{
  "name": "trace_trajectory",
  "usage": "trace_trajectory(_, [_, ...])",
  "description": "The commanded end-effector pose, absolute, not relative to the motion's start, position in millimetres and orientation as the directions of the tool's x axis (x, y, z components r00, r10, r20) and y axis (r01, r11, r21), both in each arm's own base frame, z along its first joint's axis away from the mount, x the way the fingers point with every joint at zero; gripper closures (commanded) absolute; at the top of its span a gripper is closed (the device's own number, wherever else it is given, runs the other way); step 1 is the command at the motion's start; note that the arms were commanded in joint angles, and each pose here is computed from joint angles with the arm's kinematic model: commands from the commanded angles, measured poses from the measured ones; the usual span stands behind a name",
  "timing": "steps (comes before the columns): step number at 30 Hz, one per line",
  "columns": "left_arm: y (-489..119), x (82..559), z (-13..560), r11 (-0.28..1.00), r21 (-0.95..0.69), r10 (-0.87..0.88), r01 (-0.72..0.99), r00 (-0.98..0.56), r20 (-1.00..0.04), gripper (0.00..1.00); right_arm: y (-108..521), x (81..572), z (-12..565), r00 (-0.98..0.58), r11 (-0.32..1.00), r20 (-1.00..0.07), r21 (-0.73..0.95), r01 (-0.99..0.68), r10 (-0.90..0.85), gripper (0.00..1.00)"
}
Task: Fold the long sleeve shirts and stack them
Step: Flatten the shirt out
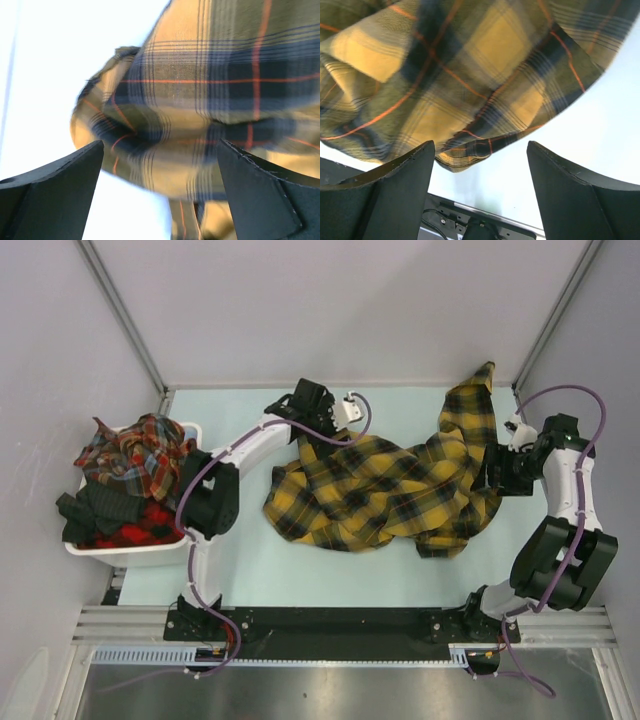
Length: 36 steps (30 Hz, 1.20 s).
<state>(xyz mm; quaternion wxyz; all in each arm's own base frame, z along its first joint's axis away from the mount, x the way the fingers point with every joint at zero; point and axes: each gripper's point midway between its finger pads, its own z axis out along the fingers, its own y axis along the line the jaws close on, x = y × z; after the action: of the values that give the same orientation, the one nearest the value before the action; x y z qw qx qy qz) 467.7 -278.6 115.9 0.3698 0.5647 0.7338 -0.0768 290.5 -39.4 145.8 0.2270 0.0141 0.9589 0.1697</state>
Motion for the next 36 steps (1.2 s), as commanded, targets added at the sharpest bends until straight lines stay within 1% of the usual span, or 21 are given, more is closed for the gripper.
trace_trajectory(1, [-275, 474, 74, 0.304, 0.281, 0.832, 0.910, -0.110, -0.543, 0.02, -53, 294, 145, -0.891, 0.943, -0.433, 0.333, -0.016, 0.138, 0.20])
trace_trajectory(3, [-268, 464, 63, 0.281, 0.235, 0.858, 0.931, -0.133, -0.497, 0.07, -56, 294, 142, -0.892, 0.939, -0.425, 0.345, -0.001, 0.156, 0.20])
trace_trajectory(4, [-264, 459, 57, 0.271, 0.219, 0.868, 0.937, -0.140, -0.477, 0.17, -58, 294, 139, -0.894, 0.936, -0.417, 0.352, 0.007, 0.163, 0.20])
trace_trajectory(6, [-248, 440, 44, 0.271, 0.162, 0.889, 0.949, -0.182, -0.421, 0.28, -62, 296, 138, -0.893, 0.933, -0.414, 0.360, 0.017, 0.176, 0.21])
trace_trajectory(7, [-241, 434, 49, 0.269, 0.157, 0.893, 0.950, -0.186, -0.410, 0.43, -63, 297, 134, -0.896, 0.931, -0.406, 0.364, 0.022, 0.180, 0.21])
trace_trajectory(9, [-217, 400, 32, 0.271, 0.075, 0.909, 0.960, -0.229, -0.348, 0.60, -67, 301, 133, -0.893, 0.930, -0.409, 0.367, 0.025, 0.186, 0.21])
trace_trajectory(10, [-211, 389, 46, 0.268, 0.075, 0.908, 0.960, -0.226, -0.354, 0.82, -69, 304, 133, -0.891, 0.929, -0.411, 0.369, 0.031, 0.193, 0.21])
trace_trajectory(12, [-189, 335, 30, 0.261, -0.029, 0.917, 0.965, -0.258, -0.304, 0.97, -74, 313, 134, -0.885, 0.925, -0.421, 0.379, 0.028, 0.199, 0.22])
trace_trajectory(13, [-186, 319, 53, 0.252, -0.014, 0.908, 0.968, -0.241, -0.344, 1.00, -78, 317, 136, -0.880, 0.925, -0.428, 0.379, 0.031, 0.205, 0.22])
trace_trajectory(15, [-167, 254, 40, 0.219, -0.115, 0.926, 0.969, -0.243, -0.289, 1.00, -83, 331, 140, -0.867, 0.921, -0.450, 0.390, 0.025, 0.214, 0.22])
trace_trajectory(16, [-163, 236, 58, 0.193, -0.088, 0.923, 0.977, -0.211, -0.321, 1.00, -84, 336, 139, -0.864, 0.918, -0.453, 0.395, 0.029, 0.222, 0.22])
trace_trajectory(17, [-151, 196, 46, 0.160, -0.155, 0.942, 0.975, -0.197, -0.270, 1.00, -85, 342, 136, -0.865, 0.914, -0.448, 0.405, 0.029, 0.226, 0.23])
trace_trajectory(18, [-149, 181, 56, 0.138, -0.141, 0.939, 0.980, -0.175, -0.298, 1.00, -87, 354, 140, -0.851, 0.911, -0.468, 0.411, 0.029, 0.239, 0.23])
trace_trajectory(22, [-131, 129, 61, 0.085, -0.257, 0.955, 0.963, -0.152, -0.253, 1.00, -92, 388, 135, -0.836, 0.911, -0.486, 0.412, 0.036, 0.253, 0.25])
trace_trajectory(23, [-134, 133, 67, 0.076, -0.250, 0.952, 0.965, -0.144, -0.269, 0.99, -90, 399, 132, -0.833, 0.914, -0.497, 0.405, 0.026, 0.244, 0.27])
trace_trajectory(24, [-137, 137, 73, 0.069, -0.240, 0.945, 0.968, -0.140, -0.296, 0.80, -90, 406, 123, -0.839, 0.912, -0.484, 0.408, 0.034, 0.248, 0.27])
trace_trajectory(25, [-141, 150, 79, 0.096, -0.212, 0.929, 0.973, -0.164, -0.332, 0.68, -91, 419, 126, -0.828, 0.914, -0.498, 0.404, 0.041, 0.257, 0.28])
trace_trajectory(26, [-150, 169, 92, 0.107, -0.174, 0.909, 0.979, -0.167, -0.382, 0.50, -91, 429, 117, -0.830, 0.916, -0.496, 0.398, 0.044, 0.255, 0.30])
trace_trajectory(28, [-169, 220, 122, 0.195, -0.098, 0.830, 0.976, -0.217, -0.513, 0.33, -92, 446, 118, -0.814, 0.912, -0.512, 0.406, 0.052, 0.274, 0.32])
trace_trajectory(31, [-194, 279, 156, 0.300, -0.087, 0.720, 0.950, -0.285, -0.633, 0.27, -88, 468, 110, -0.804, 0.903, -0.521, 0.427, 0.046, 0.288, 0.36])
trace_trajectory(36, [-223, 319, 180, 0.371, -0.168, 0.594, 0.913, -0.373, -0.713, 0.21, -95, 523, 138, -0.684, 0.913, -0.657, 0.407, 0.031, 0.317, 0.33])
